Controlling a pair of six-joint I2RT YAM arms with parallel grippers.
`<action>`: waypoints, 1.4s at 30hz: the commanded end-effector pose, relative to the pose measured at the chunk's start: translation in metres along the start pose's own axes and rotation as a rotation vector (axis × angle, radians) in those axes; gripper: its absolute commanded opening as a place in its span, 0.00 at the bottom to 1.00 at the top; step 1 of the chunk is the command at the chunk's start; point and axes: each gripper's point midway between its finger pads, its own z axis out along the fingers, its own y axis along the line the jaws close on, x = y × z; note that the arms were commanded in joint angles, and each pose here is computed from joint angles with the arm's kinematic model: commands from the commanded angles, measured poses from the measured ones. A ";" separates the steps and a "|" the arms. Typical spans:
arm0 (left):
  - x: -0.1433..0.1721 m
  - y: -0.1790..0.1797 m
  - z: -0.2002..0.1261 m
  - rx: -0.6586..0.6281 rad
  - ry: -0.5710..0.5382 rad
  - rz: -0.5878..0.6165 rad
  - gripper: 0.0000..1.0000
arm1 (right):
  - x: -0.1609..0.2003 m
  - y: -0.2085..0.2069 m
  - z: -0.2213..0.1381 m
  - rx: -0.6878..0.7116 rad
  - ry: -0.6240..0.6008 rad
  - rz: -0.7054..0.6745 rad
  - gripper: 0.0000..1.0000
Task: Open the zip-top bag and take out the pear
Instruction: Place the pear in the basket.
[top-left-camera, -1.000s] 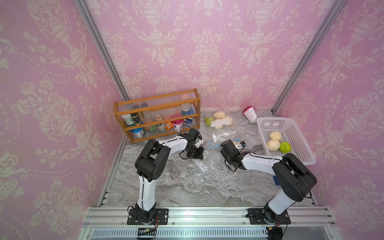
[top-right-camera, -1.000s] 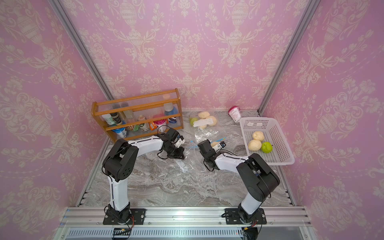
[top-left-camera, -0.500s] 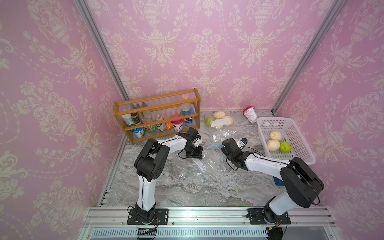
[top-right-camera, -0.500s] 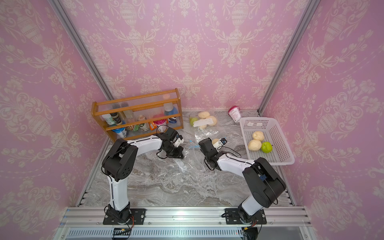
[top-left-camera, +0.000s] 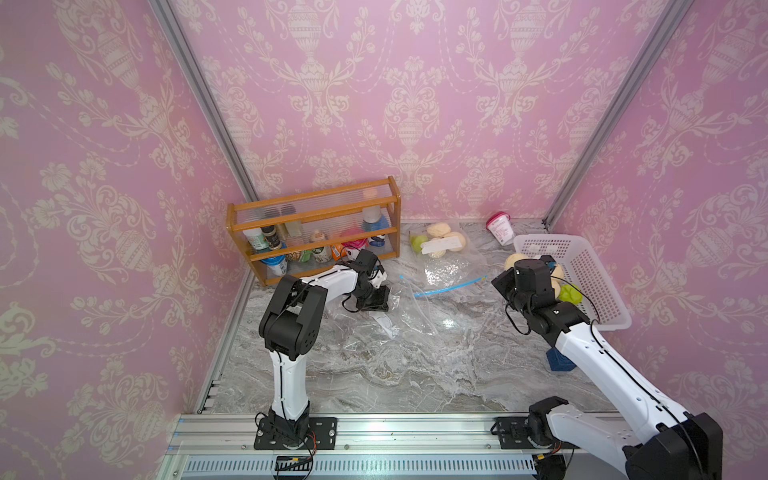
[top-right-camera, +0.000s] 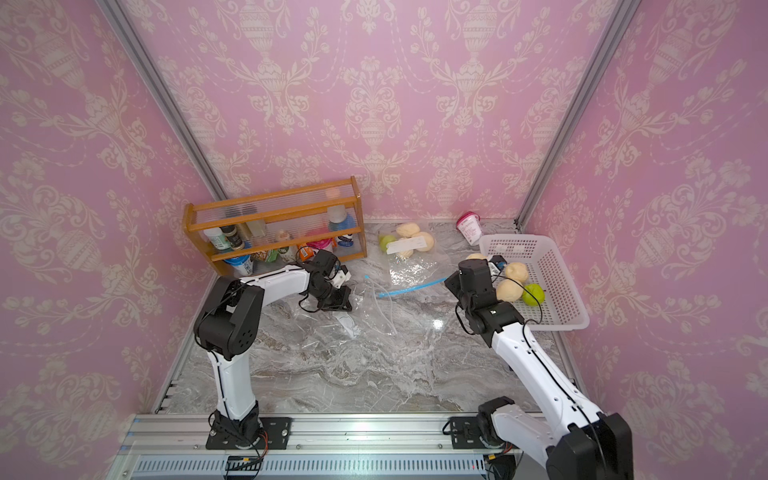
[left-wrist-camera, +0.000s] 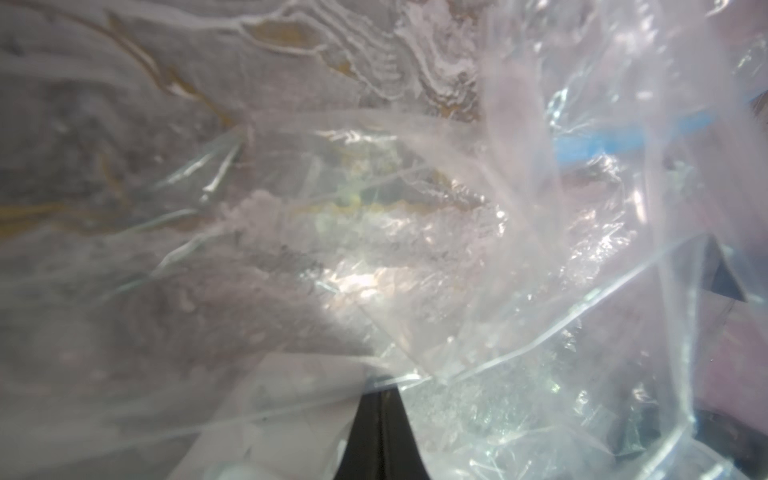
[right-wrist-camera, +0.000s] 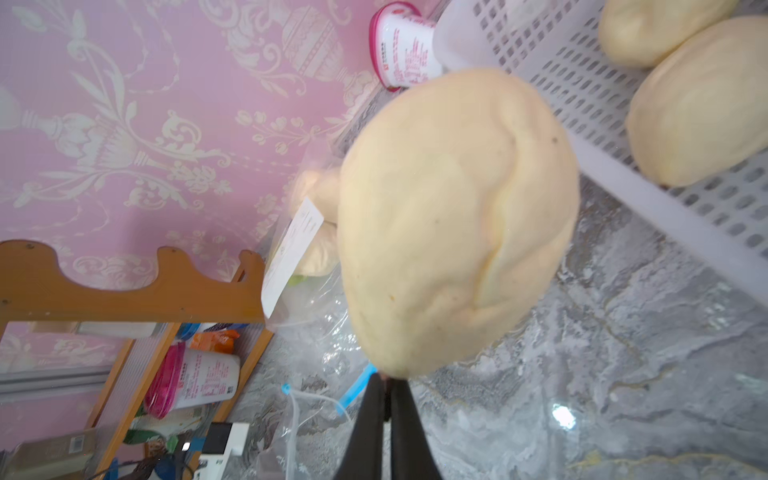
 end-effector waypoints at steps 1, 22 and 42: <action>-0.007 0.023 -0.027 -0.050 -0.027 -0.015 0.04 | -0.009 -0.017 0.009 -0.005 0.138 -0.091 0.00; -0.099 0.014 -0.143 -0.114 -0.309 0.016 0.56 | -0.080 -0.079 0.064 0.094 0.250 -0.137 0.47; -0.069 -0.122 -0.075 -0.058 -0.325 0.356 0.86 | 0.049 0.025 0.041 -0.243 0.500 -0.208 0.52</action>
